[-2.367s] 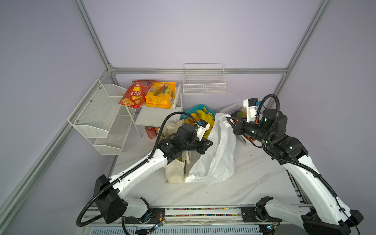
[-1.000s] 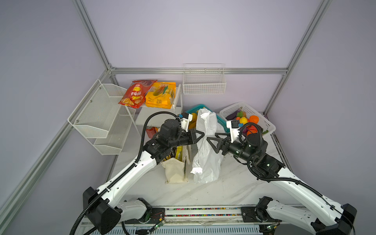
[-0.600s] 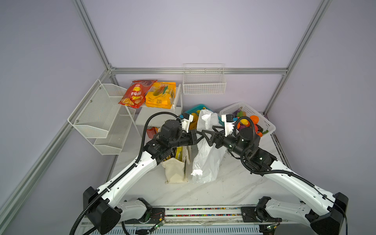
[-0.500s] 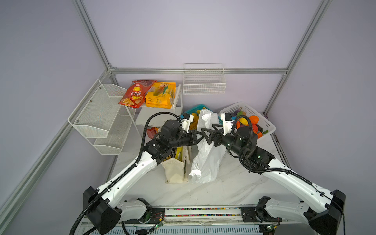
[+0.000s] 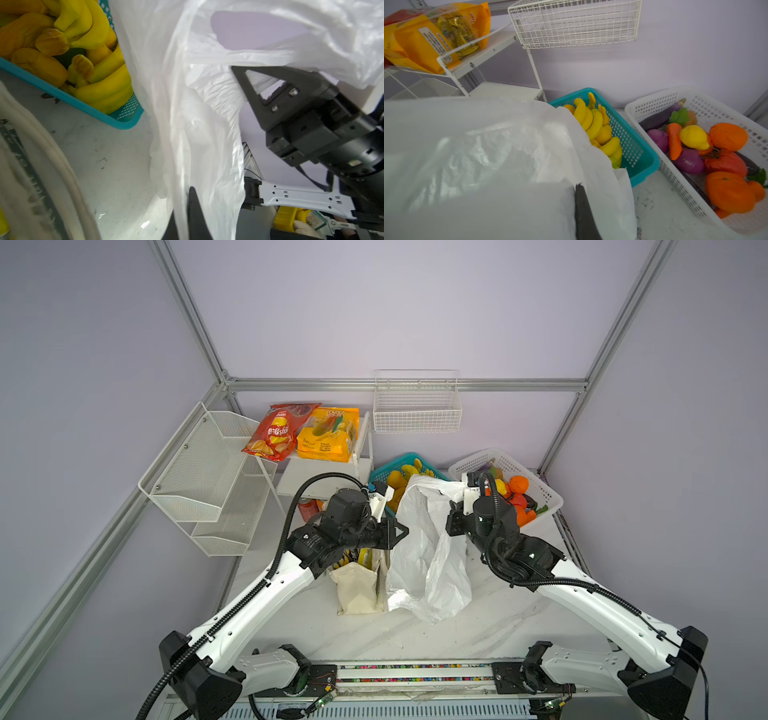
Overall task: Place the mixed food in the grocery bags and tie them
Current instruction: 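Hold the bag open with the left gripper while the right releases and withdraws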
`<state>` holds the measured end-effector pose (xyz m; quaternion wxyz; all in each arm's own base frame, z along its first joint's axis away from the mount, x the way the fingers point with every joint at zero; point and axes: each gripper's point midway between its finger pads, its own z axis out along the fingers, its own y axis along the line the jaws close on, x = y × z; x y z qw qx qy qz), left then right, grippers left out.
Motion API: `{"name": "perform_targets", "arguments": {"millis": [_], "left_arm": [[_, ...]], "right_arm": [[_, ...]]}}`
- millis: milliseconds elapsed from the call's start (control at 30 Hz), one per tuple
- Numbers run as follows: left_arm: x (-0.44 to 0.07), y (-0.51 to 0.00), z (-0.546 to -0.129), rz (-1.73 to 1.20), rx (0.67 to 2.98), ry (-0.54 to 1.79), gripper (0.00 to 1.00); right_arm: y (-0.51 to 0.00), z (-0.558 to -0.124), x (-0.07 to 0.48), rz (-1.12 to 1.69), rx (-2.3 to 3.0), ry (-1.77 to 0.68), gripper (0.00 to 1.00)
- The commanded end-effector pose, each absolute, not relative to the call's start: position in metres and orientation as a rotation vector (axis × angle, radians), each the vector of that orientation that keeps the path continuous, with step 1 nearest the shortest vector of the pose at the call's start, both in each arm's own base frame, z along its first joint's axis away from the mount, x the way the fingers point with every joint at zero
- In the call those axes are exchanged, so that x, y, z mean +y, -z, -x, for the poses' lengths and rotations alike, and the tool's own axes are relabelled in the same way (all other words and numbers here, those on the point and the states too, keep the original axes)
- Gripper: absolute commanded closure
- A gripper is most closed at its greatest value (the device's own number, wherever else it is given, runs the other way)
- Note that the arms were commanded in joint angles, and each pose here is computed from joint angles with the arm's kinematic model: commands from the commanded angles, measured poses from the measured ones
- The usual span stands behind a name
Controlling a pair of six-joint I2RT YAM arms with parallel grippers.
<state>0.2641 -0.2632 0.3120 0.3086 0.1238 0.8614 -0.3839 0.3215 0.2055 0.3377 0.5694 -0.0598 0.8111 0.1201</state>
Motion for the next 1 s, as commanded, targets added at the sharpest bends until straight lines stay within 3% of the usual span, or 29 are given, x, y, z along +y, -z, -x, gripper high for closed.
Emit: {"name": "perform_targets", "arguments": {"millis": [0,133,400,500,733,833,967], "left_arm": [[-0.224,-0.342,-0.255,-0.412,2.272,0.732,1.0],[-0.198,-0.368,-0.258,-0.364,2.228,0.594,1.0],[-0.214,-0.389,-0.252,-0.405,2.2,0.716,1.0],[-0.229,-0.378,-0.253,-0.416,2.221,0.796,1.0],[-0.219,-0.344,-0.272,-0.354,2.313,0.647,1.0],[-0.215,-0.34,-0.278,-0.331,2.328,0.603,1.0],[-0.206,-0.343,-0.28,-0.293,2.33,0.575,1.0]], "right_arm": [[-0.336,-0.32,0.163,0.115,1.971,-0.095,1.0],[-0.342,-0.332,0.157,0.127,1.989,-0.122,1.0],[-0.336,-0.346,0.195,0.247,2.028,-0.233,0.98],[-0.324,-0.336,0.224,0.361,2.051,-0.4,0.86],[-0.348,-0.276,0.25,0.564,1.946,-0.754,0.39],[-0.365,-0.252,0.244,0.59,1.897,-0.83,0.27],[-0.388,-0.23,0.232,0.587,1.824,-0.865,0.21]]}}
